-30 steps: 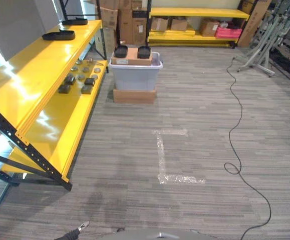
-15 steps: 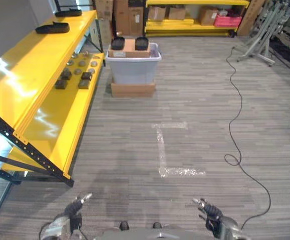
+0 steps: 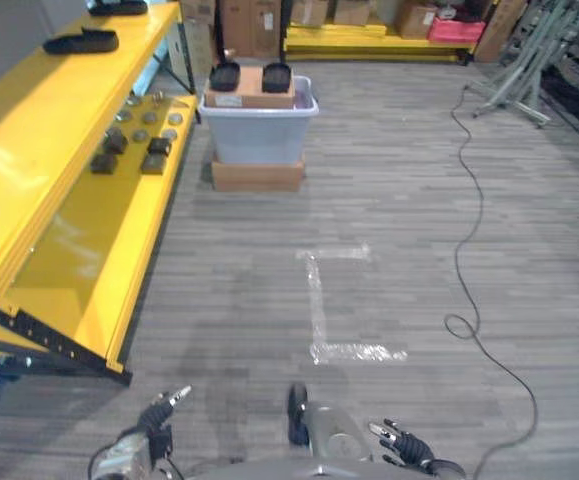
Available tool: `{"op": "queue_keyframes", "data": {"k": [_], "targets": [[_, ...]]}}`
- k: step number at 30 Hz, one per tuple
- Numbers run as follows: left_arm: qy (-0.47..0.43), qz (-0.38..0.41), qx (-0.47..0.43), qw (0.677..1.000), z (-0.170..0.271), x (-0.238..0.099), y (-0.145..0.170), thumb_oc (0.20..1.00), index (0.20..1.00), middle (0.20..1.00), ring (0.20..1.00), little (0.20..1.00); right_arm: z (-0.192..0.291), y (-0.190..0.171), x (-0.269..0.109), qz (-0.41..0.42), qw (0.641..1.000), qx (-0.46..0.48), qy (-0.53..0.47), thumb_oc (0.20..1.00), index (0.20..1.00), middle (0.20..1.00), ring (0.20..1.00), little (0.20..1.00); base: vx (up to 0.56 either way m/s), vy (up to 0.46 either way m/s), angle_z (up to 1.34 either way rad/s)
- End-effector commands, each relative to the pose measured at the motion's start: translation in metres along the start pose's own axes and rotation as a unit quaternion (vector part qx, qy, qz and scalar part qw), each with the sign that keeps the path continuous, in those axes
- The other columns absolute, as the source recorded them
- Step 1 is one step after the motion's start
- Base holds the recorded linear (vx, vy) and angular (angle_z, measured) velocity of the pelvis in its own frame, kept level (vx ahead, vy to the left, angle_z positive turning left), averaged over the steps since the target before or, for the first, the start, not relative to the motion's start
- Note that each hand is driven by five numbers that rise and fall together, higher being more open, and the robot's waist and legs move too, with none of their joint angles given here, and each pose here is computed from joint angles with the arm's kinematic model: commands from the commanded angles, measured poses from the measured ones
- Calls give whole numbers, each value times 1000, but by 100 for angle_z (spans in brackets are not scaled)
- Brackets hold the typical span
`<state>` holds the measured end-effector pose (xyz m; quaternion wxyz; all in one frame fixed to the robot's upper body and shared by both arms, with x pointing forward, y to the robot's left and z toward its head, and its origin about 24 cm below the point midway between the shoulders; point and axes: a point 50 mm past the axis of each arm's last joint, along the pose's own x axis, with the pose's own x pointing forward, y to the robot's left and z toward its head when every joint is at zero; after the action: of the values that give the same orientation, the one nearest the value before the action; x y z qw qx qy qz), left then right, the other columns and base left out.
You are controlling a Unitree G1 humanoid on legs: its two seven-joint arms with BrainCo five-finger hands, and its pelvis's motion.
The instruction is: Move parts from the plastic box to the shelf.
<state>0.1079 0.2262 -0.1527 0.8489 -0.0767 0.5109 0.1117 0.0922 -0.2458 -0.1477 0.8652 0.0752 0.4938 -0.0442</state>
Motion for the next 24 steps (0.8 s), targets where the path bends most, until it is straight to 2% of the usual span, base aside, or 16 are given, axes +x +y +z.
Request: {"op": "queue_keyframes", "data": {"k": [1, 8, 11, 14, 20, 24], "targets": [[-22, 23, -17, 999, 19, 3, 7, 1000, 1000, 1000, 1000, 1000, 12, -14, -1, -9, 999, -47, 0, 1000, 1000, 1000, 1000, 1000, 593, -307, 11], [3, 19, -4, 1000, -8, -2, 12, 1000, 1000, 1000, 1000, 1000, 26, -24, -1, -28, 998, -53, -24, 1000, 1000, 1000, 1000, 1000, 518, 31, -51], [11, 26, 16, 999, -19, -7, 20, 1000, 1000, 1000, 1000, 1000, 35, -28, -2, -38, 998, -30, -49, 1000, 1000, 1000, 1000, 1000, 663, 126, -26], [12, 38, -2, 999, -20, -8, 25, 1000, 1000, 1000, 1000, 1000, 38, -28, -1, -37, 998, -17, -51, 1000, 1000, 1000, 1000, 1000, 447, 144, -59], [-19, 40, -7, 999, -3, -4, 27, 1000, 1000, 1000, 1000, 1000, 23, -12, 4, -22, 1000, -5, -19, 1000, 1000, 1000, 1000, 1000, 574, 263, -21], [-61, 40, -9, 997, 27, -1, 24, 1000, 1000, 1000, 1000, 1000, 4, 3, 5, 1, 999, -32, 10, 1000, 1000, 1000, 1000, 1000, 524, -23, 11]]}}
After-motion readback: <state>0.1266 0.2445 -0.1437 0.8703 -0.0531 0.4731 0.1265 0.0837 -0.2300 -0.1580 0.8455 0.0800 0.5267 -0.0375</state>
